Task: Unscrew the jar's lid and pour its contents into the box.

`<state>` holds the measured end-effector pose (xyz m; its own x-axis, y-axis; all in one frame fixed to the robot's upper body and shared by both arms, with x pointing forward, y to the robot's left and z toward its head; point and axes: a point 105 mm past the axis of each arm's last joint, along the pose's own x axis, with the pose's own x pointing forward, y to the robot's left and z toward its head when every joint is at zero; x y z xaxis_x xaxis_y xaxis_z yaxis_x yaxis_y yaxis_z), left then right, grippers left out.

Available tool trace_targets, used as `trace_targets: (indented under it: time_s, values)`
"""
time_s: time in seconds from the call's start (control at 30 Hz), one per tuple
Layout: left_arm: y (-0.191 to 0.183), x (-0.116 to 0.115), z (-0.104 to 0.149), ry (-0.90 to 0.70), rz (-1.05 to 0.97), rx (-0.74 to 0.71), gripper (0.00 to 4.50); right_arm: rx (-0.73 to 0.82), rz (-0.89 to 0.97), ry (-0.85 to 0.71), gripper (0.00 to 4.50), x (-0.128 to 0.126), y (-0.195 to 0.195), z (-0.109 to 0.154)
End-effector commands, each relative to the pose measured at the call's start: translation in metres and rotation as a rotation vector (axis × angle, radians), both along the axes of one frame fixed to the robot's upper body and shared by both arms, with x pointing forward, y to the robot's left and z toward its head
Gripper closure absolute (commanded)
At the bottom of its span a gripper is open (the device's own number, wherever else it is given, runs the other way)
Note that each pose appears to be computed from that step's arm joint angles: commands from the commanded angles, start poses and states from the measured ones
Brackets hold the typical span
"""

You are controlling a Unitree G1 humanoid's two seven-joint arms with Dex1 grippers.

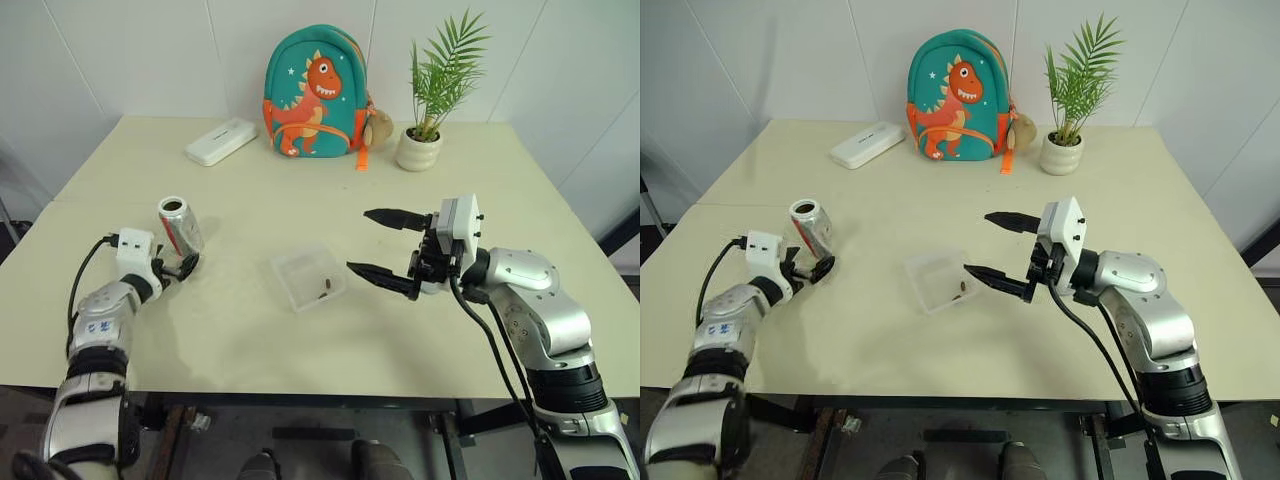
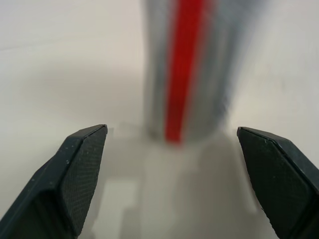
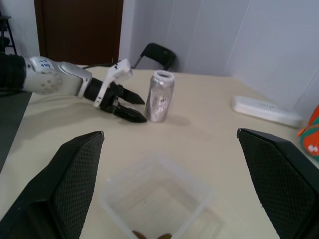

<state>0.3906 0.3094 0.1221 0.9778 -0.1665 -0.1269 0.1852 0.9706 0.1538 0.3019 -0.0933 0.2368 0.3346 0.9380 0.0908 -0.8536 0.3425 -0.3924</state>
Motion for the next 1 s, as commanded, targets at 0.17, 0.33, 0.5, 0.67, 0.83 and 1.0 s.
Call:
trace_targets:
  time_s: [0.17,0.33,0.5,0.67,0.83,1.0]
  values:
    - [-0.012,-0.046,0.034,-0.017,-0.167,0.259,0.06,-0.017,-0.055,-0.063,0.0,-0.005,-0.018,0.01]
    - [-0.033,-0.075,0.058,-0.052,-0.401,0.35,0.06,-0.074,-0.064,-0.038,0.0,-0.009,-0.032,0.001]
    - [-0.058,-0.091,0.08,-0.165,-0.629,0.393,0.06,-0.104,-0.021,-0.018,0.0,-0.018,-0.048,-0.002]
    - [-0.064,-0.096,0.087,-0.122,-0.728,0.394,0.06,-0.159,0.018,0.071,0.0,-0.025,-0.062,-0.009]
    - [-0.071,-0.103,0.092,-0.097,-0.782,0.347,0.06,-0.203,0.01,0.057,0.0,-0.016,-0.068,-0.01]
    - [-0.073,-0.104,0.086,-0.086,-0.768,0.325,0.06,-0.188,-0.019,0.046,0.0,-0.012,-0.072,-0.011]
